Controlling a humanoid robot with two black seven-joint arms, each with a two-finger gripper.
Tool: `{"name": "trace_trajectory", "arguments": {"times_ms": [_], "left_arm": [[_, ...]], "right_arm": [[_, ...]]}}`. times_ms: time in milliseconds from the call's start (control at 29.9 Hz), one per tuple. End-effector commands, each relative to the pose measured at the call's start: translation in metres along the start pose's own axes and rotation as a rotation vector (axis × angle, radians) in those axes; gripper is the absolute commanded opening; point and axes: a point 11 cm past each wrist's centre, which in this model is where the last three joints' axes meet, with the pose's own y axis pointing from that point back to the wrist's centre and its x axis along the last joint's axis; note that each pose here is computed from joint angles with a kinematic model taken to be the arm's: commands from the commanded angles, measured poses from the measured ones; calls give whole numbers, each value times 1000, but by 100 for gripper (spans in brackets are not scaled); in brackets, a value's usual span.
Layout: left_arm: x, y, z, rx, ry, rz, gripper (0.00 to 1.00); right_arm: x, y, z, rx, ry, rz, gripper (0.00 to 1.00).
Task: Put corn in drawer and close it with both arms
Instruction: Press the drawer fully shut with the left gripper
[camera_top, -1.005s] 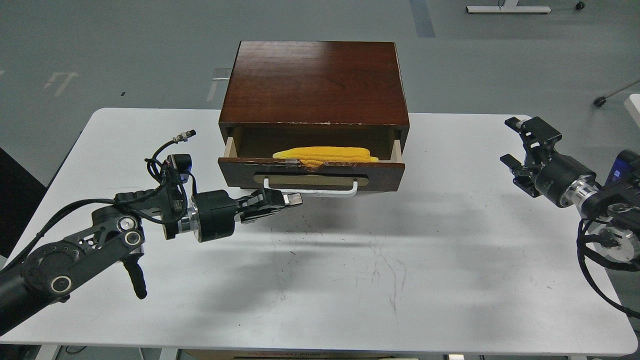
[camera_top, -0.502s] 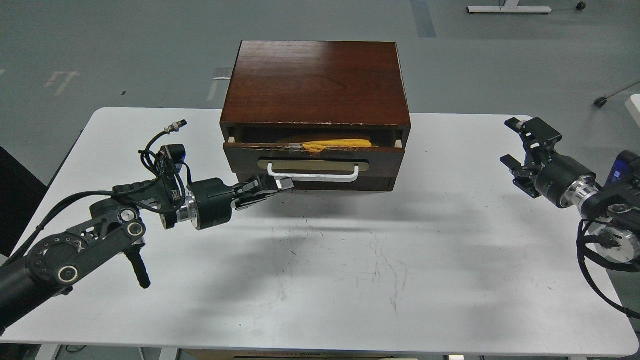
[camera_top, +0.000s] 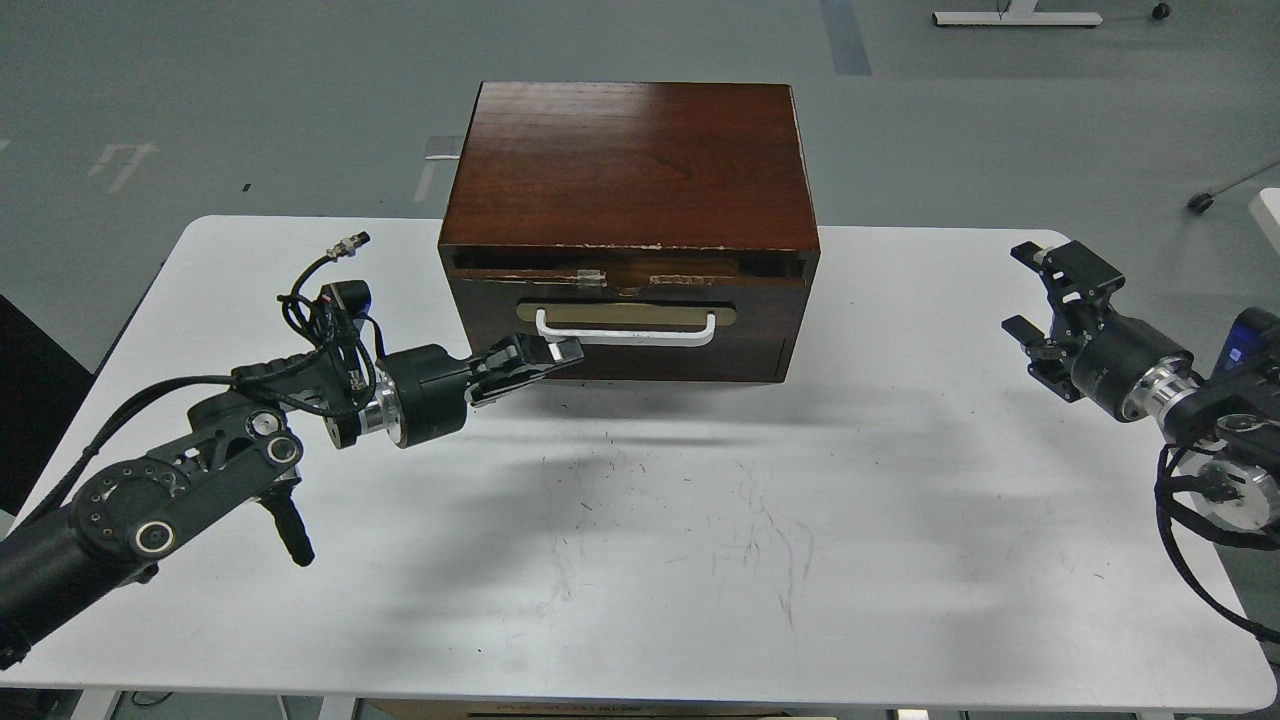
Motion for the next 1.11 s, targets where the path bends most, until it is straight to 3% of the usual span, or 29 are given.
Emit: {"name": "trace_trajectory", "arguments": {"times_ms": [0,737,1072], "left_arm": [[0,-3,0,-2,5,5,0],[6,-9,-2,1,40,35,0],[-6,19,17,-56,52,-111,0]], "right_arm": [[0,0,1,-1,0,0,98],[0,3,6,-13,-7,2,98],[1,3,4,-5,-10,6,98]]}}
